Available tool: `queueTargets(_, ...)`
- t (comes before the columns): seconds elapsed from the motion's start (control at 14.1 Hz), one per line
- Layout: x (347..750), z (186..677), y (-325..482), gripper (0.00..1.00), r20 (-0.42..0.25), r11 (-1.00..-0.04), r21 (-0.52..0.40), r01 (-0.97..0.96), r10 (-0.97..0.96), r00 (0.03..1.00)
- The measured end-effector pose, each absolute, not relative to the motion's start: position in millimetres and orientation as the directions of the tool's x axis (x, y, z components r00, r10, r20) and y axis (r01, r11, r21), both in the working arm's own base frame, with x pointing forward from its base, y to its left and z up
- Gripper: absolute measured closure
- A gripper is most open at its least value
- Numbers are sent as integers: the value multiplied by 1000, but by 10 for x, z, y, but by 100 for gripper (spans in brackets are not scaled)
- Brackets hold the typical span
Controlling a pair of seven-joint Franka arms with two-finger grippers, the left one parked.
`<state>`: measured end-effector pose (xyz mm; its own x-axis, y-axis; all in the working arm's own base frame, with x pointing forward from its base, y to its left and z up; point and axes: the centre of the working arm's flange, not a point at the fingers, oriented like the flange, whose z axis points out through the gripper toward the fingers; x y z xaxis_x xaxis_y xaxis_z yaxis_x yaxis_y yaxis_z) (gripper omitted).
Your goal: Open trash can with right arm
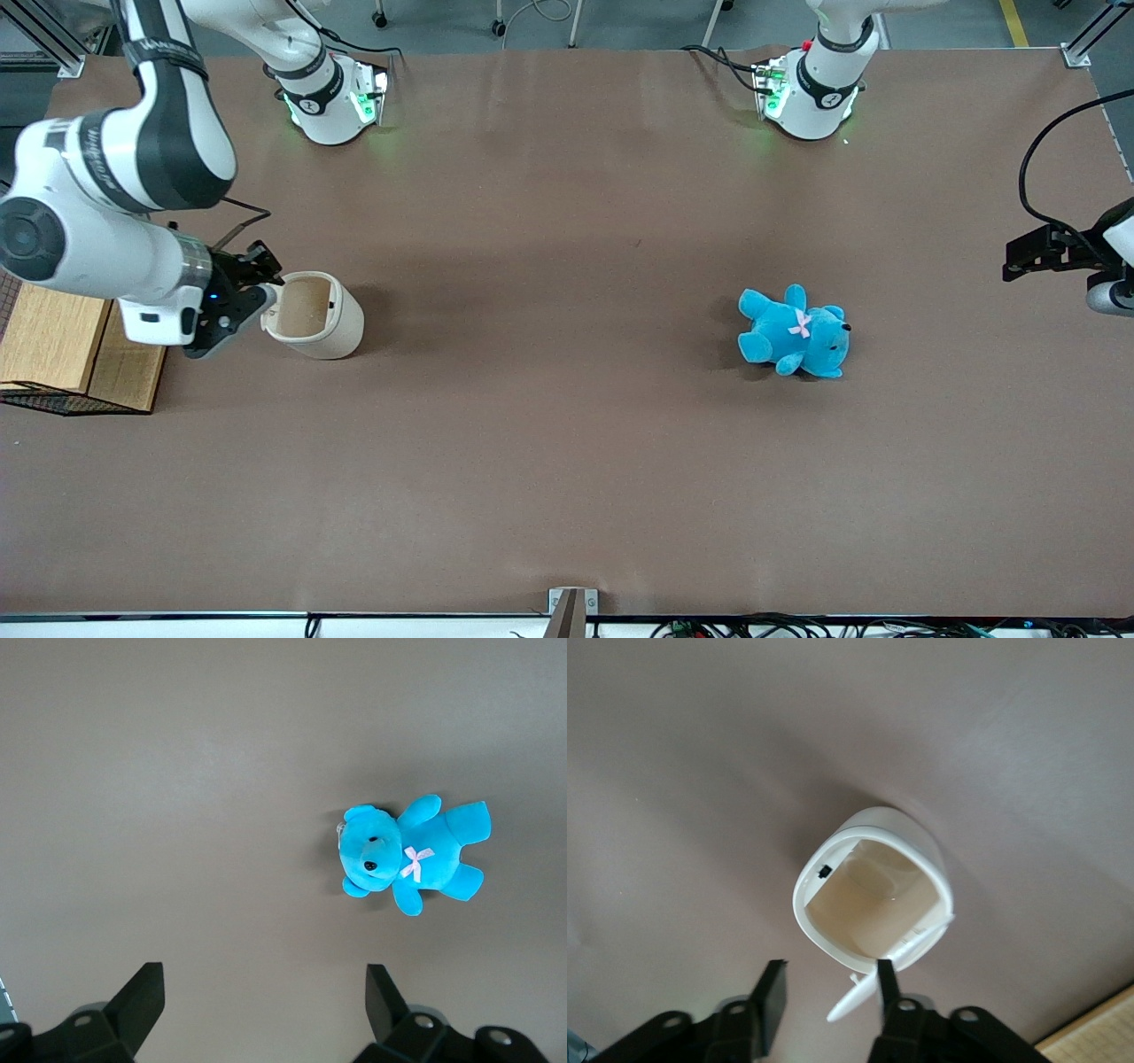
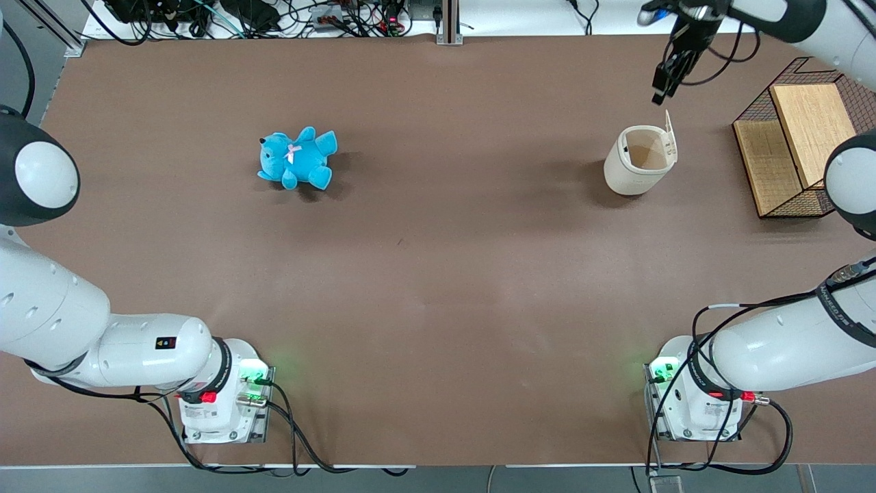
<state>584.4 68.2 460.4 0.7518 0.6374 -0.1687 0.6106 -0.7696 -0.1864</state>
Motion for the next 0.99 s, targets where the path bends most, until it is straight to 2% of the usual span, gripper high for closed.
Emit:
queueTargets(0.28,5971,5240,532,5,-101,-782,-144,606,621,777)
queueTargets(0.35,5991,5404,505,0,-82,-785,-131,606,618,782)
queueTargets(0.71,6035,5965,286,0,-10,-839,-79,539,541,841)
queueTargets(0.85,6003,6092,316,0,6,-891,-83,446,447,895)
queueTargets(0.99,5908,6219,400,0,-8,-948,-94,303,305,952)
